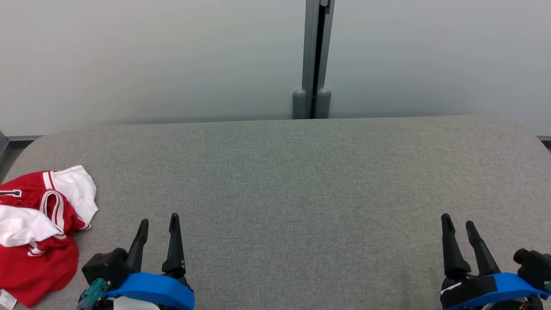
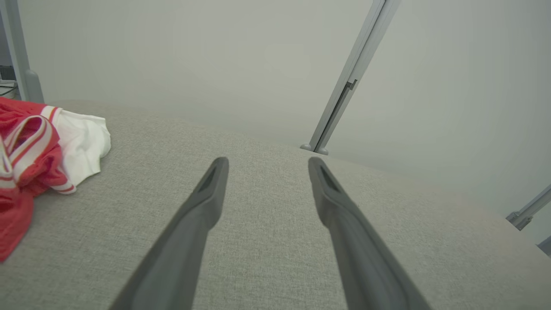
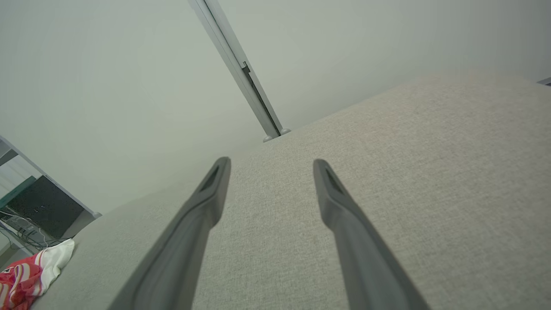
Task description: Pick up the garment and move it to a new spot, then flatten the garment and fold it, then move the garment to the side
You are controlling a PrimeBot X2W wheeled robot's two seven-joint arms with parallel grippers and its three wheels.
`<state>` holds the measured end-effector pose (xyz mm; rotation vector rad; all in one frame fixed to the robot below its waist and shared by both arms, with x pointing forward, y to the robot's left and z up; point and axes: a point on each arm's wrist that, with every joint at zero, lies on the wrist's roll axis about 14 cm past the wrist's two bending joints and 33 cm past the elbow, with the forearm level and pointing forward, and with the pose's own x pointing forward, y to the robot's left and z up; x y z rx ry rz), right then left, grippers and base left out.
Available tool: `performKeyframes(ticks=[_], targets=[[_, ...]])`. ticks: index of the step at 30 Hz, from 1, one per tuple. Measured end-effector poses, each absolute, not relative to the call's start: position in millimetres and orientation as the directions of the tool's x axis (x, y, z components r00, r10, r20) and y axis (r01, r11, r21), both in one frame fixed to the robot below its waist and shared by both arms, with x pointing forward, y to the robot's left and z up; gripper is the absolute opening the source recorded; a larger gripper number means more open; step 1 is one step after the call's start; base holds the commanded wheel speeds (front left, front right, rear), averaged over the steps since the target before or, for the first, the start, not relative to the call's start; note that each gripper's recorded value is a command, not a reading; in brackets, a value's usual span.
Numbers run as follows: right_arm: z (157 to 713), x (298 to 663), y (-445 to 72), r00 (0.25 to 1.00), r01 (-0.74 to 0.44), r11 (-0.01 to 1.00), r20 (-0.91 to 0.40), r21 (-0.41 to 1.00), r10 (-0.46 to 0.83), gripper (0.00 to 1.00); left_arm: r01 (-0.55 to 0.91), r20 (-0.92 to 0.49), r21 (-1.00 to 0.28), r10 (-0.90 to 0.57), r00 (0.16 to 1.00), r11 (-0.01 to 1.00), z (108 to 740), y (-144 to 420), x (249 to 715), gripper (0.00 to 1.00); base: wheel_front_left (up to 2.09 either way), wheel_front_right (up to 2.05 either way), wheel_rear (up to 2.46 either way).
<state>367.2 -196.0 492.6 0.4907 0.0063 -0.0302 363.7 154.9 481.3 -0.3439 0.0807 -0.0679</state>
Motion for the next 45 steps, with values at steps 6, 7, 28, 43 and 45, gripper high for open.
performKeyframes(ticks=[6,7,28,43,45], targets=[[493,366,-193,1.000,0.015,0.917,-0.018,0.398,-0.008,1.00,0.060,-0.062,-0.288,-0.081,0.995,0.956,481,153,361,1.00,0.00,0.00,0.00],[493,365,-192,1.000,0.012,0.923,-0.018,0.385,-0.005,1.00,0.058,-0.060,-0.281,-0.078,0.995,0.958,481,154,360,1.00,0.00,0.00,0.00],[499,364,-186,0.999,-0.034,0.984,-0.016,0.174,0.038,1.00,0.059,-0.053,-0.195,-0.070,0.996,0.979,474,154,348,1.00,0.00,0.00,0.00],[501,361,-187,0.999,-0.040,0.996,-0.002,0.079,0.040,1.00,0.079,-0.026,-0.136,-0.084,0.996,0.987,477,149,344,1.00,0.00,0.00,0.00],[501,361,-187,0.999,-0.042,0.996,0.002,0.073,0.042,1.00,0.082,-0.025,-0.130,-0.086,0.996,0.988,476,148,344,1.00,0.00,0.00,0.00]])
